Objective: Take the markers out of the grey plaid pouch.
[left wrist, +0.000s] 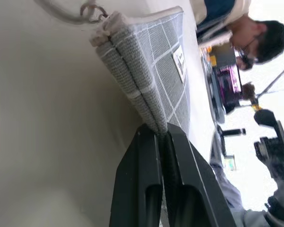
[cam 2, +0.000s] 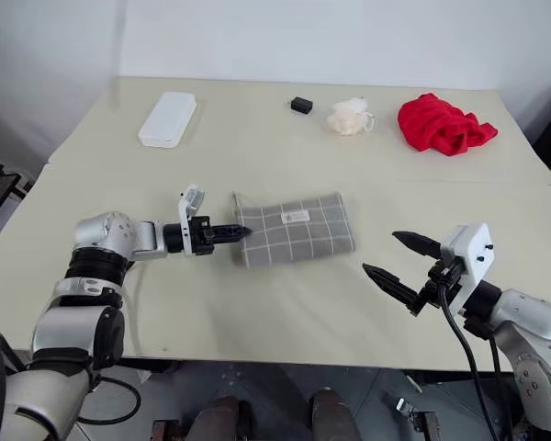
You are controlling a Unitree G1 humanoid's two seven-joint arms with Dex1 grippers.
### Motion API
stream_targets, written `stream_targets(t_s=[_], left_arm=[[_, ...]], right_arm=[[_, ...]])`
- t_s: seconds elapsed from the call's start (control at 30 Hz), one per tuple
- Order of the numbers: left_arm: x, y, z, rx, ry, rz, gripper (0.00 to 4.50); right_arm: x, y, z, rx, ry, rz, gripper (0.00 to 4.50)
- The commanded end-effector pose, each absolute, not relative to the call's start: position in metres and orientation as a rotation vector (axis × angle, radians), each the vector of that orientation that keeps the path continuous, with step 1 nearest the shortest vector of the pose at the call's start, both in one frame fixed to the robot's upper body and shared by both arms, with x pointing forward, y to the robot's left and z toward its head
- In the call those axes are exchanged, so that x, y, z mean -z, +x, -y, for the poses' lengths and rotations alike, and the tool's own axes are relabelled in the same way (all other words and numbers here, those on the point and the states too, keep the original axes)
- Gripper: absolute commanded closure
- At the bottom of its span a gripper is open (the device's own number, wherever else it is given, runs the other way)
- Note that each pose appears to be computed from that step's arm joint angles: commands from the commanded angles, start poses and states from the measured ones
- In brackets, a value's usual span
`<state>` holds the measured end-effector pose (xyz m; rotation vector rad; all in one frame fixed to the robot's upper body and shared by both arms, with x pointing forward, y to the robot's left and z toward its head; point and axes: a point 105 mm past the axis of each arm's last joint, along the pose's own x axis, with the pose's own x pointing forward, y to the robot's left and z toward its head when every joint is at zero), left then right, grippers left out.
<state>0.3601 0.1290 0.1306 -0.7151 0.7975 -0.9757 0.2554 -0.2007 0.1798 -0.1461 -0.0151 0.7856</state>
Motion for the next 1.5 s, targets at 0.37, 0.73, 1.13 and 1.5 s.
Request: stream_targets(t_s=[0.37, 0.73, 1.13, 1.5], left_arm=[[-0.118, 0.344, -0.148, 0.891, -0.601, -0.824, 3.45], [-0.135, 0.329, -0.189, 0.854, -0.552, -0.822, 1.34], [-0.124, 0.342, -0.153, 0.875, -0.634, -0.877, 1.34], [-0.122, 0.351, -0.133, 0.870, -0.669, -0.903, 1.34]], right_arm=[[-0.177, 0.251, 0.190, -0.867, -0.185, -0.038, 0.00], [-0.180, 0.271, 0.177, -0.900, -0.352, -0.091, 1.18], [-0.143, 0.325, 0.156, -0.839, -0.573, -0.219, 4.49], [-0.128, 0.334, 0.138, -0.862, -0.574, -0.221, 4.49]])
